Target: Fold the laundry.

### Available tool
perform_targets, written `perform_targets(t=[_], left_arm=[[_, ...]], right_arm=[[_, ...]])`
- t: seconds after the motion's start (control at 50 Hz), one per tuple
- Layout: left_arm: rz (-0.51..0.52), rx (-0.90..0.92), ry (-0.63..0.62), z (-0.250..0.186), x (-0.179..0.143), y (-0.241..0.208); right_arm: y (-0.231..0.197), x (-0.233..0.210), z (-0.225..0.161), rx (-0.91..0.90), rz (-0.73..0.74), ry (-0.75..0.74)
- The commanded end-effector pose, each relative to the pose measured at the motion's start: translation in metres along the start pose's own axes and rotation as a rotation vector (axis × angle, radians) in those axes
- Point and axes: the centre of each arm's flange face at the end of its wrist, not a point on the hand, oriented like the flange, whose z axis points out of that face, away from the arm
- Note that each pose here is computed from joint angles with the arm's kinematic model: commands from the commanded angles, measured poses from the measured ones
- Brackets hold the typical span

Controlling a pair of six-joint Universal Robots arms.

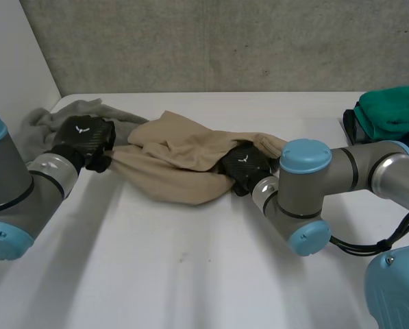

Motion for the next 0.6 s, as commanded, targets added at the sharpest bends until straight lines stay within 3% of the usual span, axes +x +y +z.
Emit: perform_targets(t=[0.02,0.16,0.26,0.44,0.6], left_arm=[[-0.001,0.064,-0.020,-0.007,-0.006,-0.023],[-0.005,0.244,-0.100,-0.026,-0.023,-0.085],[-0.067,0.495,-0.176,-0.066,-0.039,-0.166],[-0.089,0.857,-0.282,-0.159,-0.062,-0.273],[-0.091,0.908,-0.280,-0.173,-0.063,-0.293]], right_arm=[[-0.035,0.015,-0.006,0.070,-0.005,0.051],[-0.147,0.060,-0.063,0.293,0.010,0.151],[-0.207,0.107,-0.118,0.354,-0.005,0.245],[-0.275,0.146,-0.199,0.475,-0.057,0.302],[-0.298,0.156,-0.228,0.535,-0.072,0.349]])
